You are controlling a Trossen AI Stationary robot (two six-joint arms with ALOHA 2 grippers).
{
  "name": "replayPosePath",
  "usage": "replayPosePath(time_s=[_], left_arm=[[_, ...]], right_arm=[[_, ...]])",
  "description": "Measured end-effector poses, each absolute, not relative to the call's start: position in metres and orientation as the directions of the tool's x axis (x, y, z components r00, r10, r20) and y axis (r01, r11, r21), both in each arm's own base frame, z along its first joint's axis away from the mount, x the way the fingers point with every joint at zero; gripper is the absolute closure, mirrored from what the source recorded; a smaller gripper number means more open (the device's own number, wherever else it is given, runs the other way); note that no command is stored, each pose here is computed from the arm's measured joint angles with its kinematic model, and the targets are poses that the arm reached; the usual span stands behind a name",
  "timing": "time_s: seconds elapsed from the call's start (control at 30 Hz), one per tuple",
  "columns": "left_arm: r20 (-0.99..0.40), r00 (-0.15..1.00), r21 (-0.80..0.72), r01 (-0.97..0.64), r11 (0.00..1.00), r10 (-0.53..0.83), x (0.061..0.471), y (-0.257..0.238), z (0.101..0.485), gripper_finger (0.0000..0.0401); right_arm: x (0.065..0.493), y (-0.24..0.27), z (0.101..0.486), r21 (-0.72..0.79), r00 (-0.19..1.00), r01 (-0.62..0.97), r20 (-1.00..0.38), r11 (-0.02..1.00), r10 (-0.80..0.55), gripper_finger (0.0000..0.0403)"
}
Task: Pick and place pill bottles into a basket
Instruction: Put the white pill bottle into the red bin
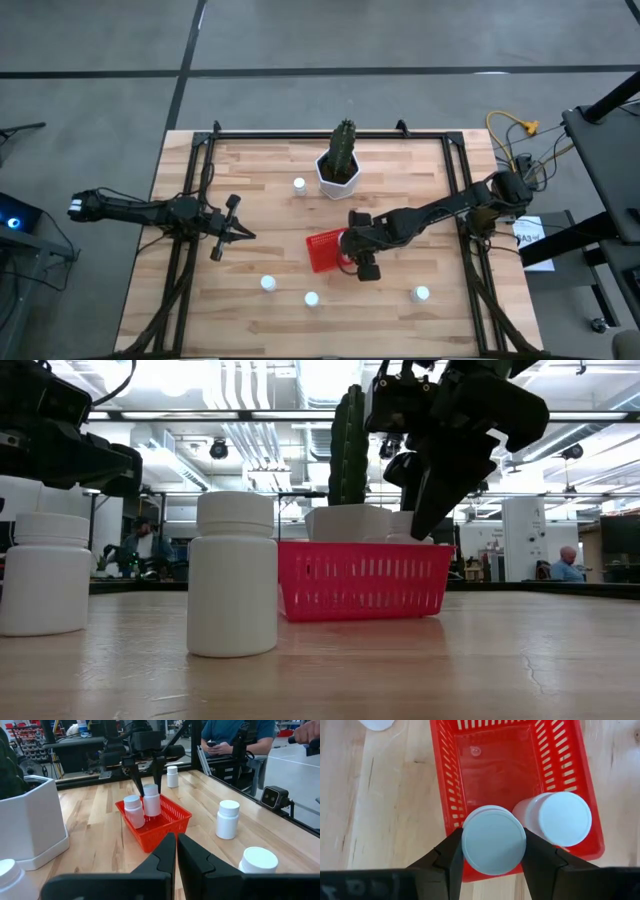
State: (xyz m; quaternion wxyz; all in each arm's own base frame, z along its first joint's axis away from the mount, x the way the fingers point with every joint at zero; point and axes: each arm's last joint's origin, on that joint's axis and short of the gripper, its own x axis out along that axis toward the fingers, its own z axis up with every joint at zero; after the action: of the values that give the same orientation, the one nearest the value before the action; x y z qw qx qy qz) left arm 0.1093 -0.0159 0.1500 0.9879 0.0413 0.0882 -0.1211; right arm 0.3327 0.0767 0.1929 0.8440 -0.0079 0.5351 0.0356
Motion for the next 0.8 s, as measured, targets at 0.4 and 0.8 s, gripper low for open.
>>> replayPosePath(time_s=[0.4,0.8], left_arm=[[-0.184,0.955,0.061,0.247,0.967,-0.232,0.109,-0.016,0.15,0.0401],[-0.184,0.955,0.061,0.247,0.967,-0.232,0.109,-0.016,0.15,0.0401]], right_arm=[[0.332,0.072,0.188,0.043,0.417,-0.067,-0.907,0.997,0.067,0.0259],[0.33,0.069,0.183,0.047,0.416,-0.057,-0.907,0.997,0.066,0.0259]])
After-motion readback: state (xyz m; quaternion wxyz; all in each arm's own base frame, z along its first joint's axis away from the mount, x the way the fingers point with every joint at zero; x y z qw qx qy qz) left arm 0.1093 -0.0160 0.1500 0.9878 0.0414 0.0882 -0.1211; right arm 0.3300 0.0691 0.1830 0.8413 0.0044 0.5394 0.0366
